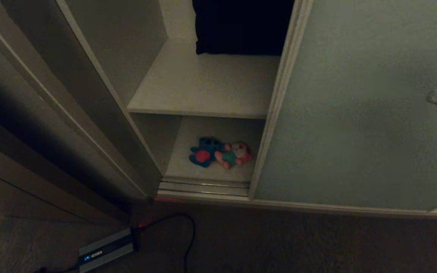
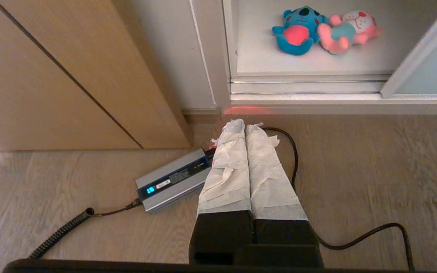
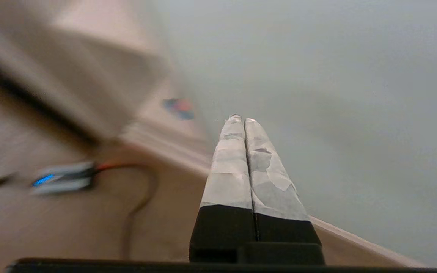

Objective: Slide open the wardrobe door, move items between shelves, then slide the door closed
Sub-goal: Close the door

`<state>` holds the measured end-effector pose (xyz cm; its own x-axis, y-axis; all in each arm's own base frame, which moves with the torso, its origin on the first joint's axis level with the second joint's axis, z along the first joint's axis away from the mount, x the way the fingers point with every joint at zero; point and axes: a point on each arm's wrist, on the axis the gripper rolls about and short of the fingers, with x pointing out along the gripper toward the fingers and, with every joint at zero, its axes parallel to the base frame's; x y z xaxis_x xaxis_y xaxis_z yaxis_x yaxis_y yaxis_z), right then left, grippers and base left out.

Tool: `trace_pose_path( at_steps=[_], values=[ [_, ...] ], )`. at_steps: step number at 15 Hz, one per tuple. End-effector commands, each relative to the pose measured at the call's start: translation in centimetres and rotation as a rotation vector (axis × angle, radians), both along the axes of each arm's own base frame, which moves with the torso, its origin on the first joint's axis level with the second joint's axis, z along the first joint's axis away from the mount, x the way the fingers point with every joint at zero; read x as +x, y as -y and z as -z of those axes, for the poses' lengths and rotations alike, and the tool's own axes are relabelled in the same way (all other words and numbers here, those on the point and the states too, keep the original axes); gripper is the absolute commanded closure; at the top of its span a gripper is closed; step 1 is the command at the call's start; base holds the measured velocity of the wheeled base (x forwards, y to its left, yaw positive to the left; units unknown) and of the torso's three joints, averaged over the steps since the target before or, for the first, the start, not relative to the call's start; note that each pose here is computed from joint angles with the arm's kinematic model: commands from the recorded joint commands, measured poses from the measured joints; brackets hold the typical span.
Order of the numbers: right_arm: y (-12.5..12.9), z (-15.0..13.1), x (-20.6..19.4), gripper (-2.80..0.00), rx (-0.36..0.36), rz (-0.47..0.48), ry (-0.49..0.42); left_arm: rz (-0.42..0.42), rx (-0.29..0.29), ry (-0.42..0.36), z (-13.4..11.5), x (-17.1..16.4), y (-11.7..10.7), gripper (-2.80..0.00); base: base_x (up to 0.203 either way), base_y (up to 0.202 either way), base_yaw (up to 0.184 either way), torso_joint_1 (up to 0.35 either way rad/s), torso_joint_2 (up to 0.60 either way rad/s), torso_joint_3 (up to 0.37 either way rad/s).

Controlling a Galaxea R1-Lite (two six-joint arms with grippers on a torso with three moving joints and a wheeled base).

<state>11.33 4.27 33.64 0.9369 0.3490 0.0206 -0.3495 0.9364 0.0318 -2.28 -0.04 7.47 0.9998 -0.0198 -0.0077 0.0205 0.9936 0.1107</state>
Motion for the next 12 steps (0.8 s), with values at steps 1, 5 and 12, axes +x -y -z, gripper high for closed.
trace_pose_path(
  at_steps=[1,5,12],
  values=[
    [2.5,-0.7,-1.4,0.0,0.004,0.186,0.034,0.0,0.001,-0.002,0.0,0.0,0.0,0.0,0.0,0.0,0.0,0.0,0.0,0.0],
    [7.6,-0.4,-2.9,0.0,-0.01,0.735,0.011,0.0,0.001,-0.002,0.0,0.0,0.0,0.0,0.0,0.0,0.0,0.0,0.0,0.0],
    [19.5,2.0,-5.0,0.0,0.087,1.486,-0.233,0.0,0.0,-0.002,0.0,0.0,0.0,0.0,0.0,0.0,0.0,0.0,0.0,0.0]
  ],
)
